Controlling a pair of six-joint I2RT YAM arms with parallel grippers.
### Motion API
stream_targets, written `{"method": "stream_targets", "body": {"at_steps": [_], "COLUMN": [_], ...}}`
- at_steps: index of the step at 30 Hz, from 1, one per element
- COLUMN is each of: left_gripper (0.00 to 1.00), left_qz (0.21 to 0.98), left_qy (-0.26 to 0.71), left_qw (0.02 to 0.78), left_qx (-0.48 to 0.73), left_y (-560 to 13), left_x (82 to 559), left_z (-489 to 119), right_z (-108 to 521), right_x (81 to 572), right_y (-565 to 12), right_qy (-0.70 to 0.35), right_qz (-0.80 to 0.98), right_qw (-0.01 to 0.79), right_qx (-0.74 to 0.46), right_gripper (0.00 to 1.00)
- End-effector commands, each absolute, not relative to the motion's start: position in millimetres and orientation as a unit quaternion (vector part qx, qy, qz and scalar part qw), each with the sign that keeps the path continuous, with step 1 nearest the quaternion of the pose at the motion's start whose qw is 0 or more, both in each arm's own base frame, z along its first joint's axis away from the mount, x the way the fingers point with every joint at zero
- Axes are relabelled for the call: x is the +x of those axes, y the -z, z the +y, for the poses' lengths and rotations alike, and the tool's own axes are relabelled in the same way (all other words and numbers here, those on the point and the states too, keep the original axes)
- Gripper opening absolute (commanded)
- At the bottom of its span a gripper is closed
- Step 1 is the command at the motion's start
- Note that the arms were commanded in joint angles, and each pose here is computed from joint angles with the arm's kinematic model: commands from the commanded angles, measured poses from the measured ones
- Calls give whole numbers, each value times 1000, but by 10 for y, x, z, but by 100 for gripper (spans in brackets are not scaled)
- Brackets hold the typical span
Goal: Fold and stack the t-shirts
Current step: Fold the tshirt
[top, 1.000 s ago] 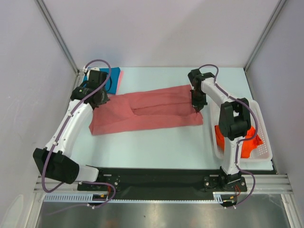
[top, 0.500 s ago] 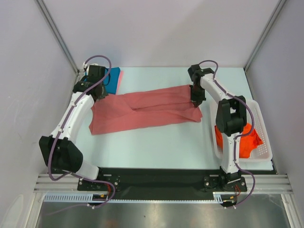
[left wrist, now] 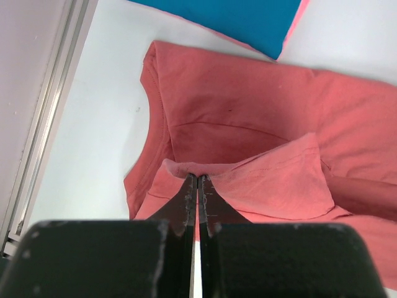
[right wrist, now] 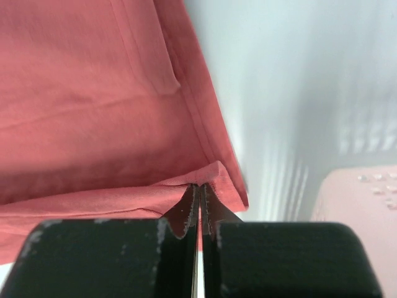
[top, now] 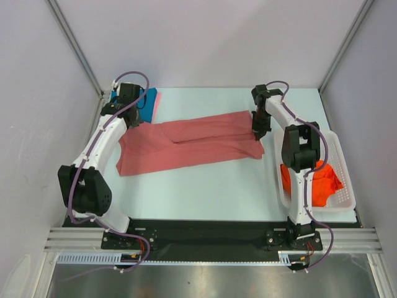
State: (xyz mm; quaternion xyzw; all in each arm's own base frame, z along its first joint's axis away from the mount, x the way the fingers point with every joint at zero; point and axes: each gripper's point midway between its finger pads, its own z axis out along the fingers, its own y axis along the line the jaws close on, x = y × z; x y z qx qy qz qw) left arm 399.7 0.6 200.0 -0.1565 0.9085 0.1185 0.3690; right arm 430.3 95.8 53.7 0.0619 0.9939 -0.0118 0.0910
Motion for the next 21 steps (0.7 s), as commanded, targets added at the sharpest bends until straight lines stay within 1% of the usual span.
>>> {"method": "stream_targets", "body": {"at_steps": [1,21], "left_gripper": [0,0], "left_qz": [896,900], "left_qy": [-111,-122], "left_qw": [401,390], "left_qx": [-155,-154], "left_y": [-2198,-2087], "left_x": [4178,4445], "left_z": [24,32], "right_z": [1027,941], "right_x": [4505,4658], "right_y": [-639,-562], "right_qy": [-10,-20], "right_qz": [991,990], "right_qw": [118,117], "right_qx": [65,82], "right_gripper": [0,0]}}
